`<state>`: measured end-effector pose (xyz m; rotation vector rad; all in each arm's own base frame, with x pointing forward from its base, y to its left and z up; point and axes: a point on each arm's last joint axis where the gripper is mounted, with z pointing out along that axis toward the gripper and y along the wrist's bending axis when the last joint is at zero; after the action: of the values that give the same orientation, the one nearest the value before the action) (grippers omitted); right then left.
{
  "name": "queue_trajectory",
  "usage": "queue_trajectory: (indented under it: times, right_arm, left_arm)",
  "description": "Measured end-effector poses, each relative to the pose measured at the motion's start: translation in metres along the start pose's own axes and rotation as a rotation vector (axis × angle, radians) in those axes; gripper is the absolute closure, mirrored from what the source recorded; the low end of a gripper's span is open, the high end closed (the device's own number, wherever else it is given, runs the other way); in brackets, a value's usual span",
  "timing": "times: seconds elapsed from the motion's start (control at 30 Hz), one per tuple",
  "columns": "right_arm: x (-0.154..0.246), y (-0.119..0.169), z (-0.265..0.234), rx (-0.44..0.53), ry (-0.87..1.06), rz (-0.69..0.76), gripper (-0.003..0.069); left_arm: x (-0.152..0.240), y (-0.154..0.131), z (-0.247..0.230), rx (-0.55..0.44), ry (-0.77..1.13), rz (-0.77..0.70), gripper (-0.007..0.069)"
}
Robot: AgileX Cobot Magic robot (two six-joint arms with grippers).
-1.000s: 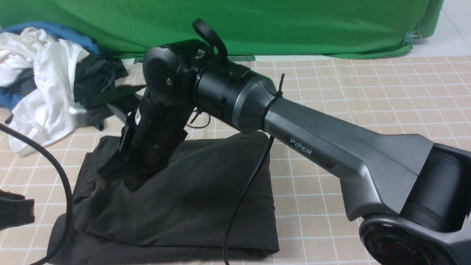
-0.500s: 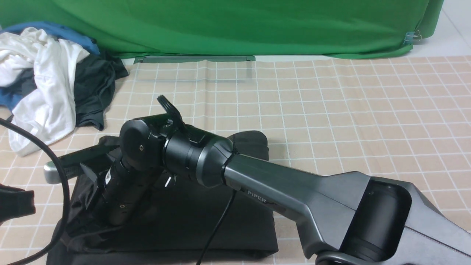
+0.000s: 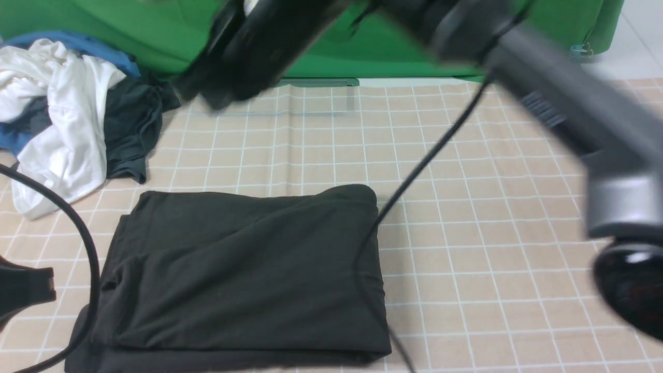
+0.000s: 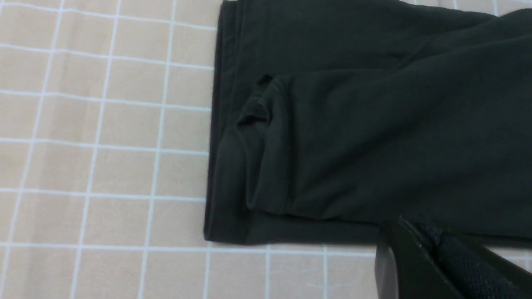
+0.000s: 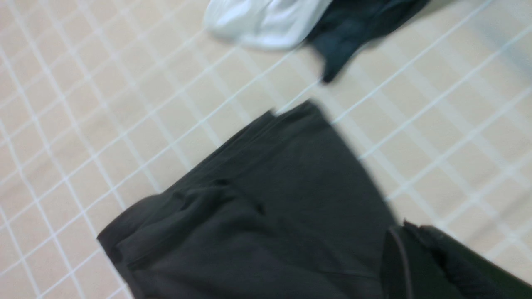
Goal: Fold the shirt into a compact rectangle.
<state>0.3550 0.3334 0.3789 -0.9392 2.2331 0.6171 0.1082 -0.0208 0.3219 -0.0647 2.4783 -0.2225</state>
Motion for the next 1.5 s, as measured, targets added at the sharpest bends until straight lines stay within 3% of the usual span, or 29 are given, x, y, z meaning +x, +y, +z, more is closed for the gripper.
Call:
queue_trajectory:
  times: [0.17,0.37,0.47,0.53,0.57,0.7,0.8,0.9,1.0,1.03,1.07,1.1,1.13,1.17,1.33,1.5]
  right_arm:
    - [0.012,-0.038,-0.04,0.071,0.034,0.082,0.062]
    - [0.086,-0.091,-0.026,0.137,0.317,0.249,0.0595]
    - [0.117,-0.1,0.0,0.139,0.405,0.293,0.0488]
    - [0.126,-0.104,0.014,0.137,0.405,0.311,0.0366]
    - [0.132,-0.107,0.026,0.13,0.394,0.331,0.0264]
    - [0.144,-0.118,0.059,0.134,0.369,0.381,0.0058]
    - [0.153,-0.123,0.078,0.135,0.368,0.434,0.0006]
    - [0.16,-0.124,0.092,0.108,0.375,0.485,0.0022]
    - [0.164,-0.125,0.099,0.093,0.373,0.513,0.0114]
    - [0.165,-0.125,0.101,0.087,0.372,0.5,0.0211]
    - [0.165,-0.126,0.102,0.086,0.371,0.491,0.0247]
    - [0.164,-0.126,0.102,0.081,0.366,0.474,0.0396]
    - [0.164,-0.126,0.101,0.081,0.362,0.464,0.0484]
    - [0.163,-0.126,0.101,0.079,0.359,0.46,0.0512]
    - [0.156,-0.131,0.089,0.105,0.353,0.422,0.0522]
    - [0.151,-0.155,0.059,0.197,0.343,0.411,0.0522]
  left_arm:
    - [0.006,-0.001,-0.007,0.017,-0.005,-0.003,0.0607]
    - [0.019,0.001,-0.026,0.034,-0.053,0.002,0.0607]
    - [0.024,0.001,-0.033,0.043,-0.085,0.003,0.0607]
    - [0.026,0.001,-0.035,0.046,-0.097,0.006,0.0607]
    - [0.026,0.002,-0.036,0.047,-0.102,0.01,0.0607]
    - [0.026,0.002,-0.036,0.046,-0.103,0.028,0.0607]
    - [0.026,0.002,-0.036,0.045,-0.104,0.039,0.0607]
    - [0.026,0.002,-0.036,0.042,-0.106,0.059,0.0607]
    - [0.026,0.002,-0.036,0.04,-0.106,0.063,0.0607]
    - [0.026,0.002,-0.036,0.04,-0.106,0.07,0.0607]
    - [0.026,0.002,-0.036,0.038,-0.106,0.073,0.0607]
    - [0.026,0.002,-0.036,0.034,-0.107,0.082,0.0607]
    - [0.026,0.003,-0.036,0.029,-0.109,0.088,0.0607]
    - [0.026,0.003,-0.036,0.024,-0.109,0.091,0.0607]
    - [0.026,0.004,-0.036,0.016,-0.109,0.095,0.0607]
    - [0.026,0.004,-0.036,0.017,-0.11,0.095,0.0607]
